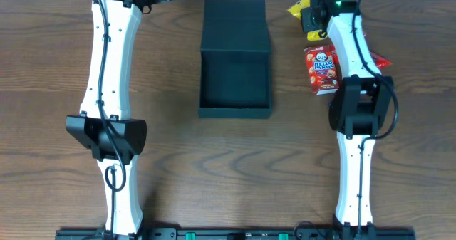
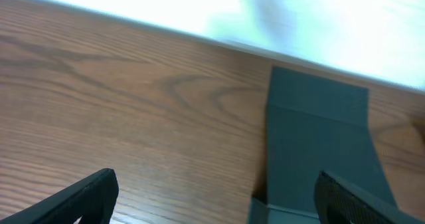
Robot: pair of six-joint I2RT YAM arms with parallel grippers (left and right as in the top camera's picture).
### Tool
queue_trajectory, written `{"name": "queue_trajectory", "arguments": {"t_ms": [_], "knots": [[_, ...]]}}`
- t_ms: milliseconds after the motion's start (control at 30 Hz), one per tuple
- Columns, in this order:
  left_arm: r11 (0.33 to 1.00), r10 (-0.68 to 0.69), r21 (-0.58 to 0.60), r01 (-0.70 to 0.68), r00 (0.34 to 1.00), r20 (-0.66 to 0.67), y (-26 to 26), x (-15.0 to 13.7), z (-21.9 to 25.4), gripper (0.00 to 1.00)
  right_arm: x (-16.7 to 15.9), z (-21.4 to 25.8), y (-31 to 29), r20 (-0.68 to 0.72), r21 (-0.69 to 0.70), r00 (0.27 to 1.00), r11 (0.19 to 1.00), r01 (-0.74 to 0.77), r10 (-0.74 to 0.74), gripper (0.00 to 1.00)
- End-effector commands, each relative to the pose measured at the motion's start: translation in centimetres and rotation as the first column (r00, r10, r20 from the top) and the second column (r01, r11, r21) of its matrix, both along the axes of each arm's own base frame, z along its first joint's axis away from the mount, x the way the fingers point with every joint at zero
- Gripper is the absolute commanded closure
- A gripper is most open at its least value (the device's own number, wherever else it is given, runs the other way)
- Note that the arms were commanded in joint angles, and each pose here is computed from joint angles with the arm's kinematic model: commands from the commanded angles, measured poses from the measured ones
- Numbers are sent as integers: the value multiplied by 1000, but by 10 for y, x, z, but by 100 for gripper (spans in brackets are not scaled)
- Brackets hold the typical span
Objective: Pack container
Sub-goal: 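Grasp the yellow chip bag with the right gripper and lift, then carry the yellow bag over the black box and lower it in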
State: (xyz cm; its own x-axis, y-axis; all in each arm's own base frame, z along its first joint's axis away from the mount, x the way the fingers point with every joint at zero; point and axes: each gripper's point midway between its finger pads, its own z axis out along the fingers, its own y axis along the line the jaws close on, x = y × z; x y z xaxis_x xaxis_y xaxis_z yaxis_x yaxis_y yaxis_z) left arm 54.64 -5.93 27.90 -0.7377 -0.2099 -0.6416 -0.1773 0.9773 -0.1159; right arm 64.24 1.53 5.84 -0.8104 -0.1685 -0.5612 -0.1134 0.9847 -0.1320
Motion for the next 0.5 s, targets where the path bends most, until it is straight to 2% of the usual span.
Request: {"name": "queue_trajectory", "arguments": {"t_ms": [0, 167, 267, 367, 400, 467], "knots": [[997, 39, 73, -38, 999, -7, 15, 0, -4, 5, 2, 103, 10, 169, 26, 986, 1000, -2, -3, 99], [996, 39, 79, -38, 999, -9, 18, 0, -4, 5, -16, 186, 26, 281, 106, 959, 994, 17, -46, 99], [995, 54, 81, -52, 998, -25, 26, -2, -7, 5, -41, 225, 48, 283, 244, 955, 970, 16, -87, 99], [993, 87, 87, -81, 994, -61, 45, -8, -12, 5, -71, 242, 79, 221, 369, 974, 929, -38, -48, 99], [991, 104, 89, -97, 992, -73, 54, -10, -14, 5, -82, 237, 89, 147, 442, 984, 896, 29, -105, 98], [988, 133, 84, -126, 988, -82, 69, -12, -15, 5, -98, 221, 100, 21, 491, 980, 856, 162, -197, 98]]}}
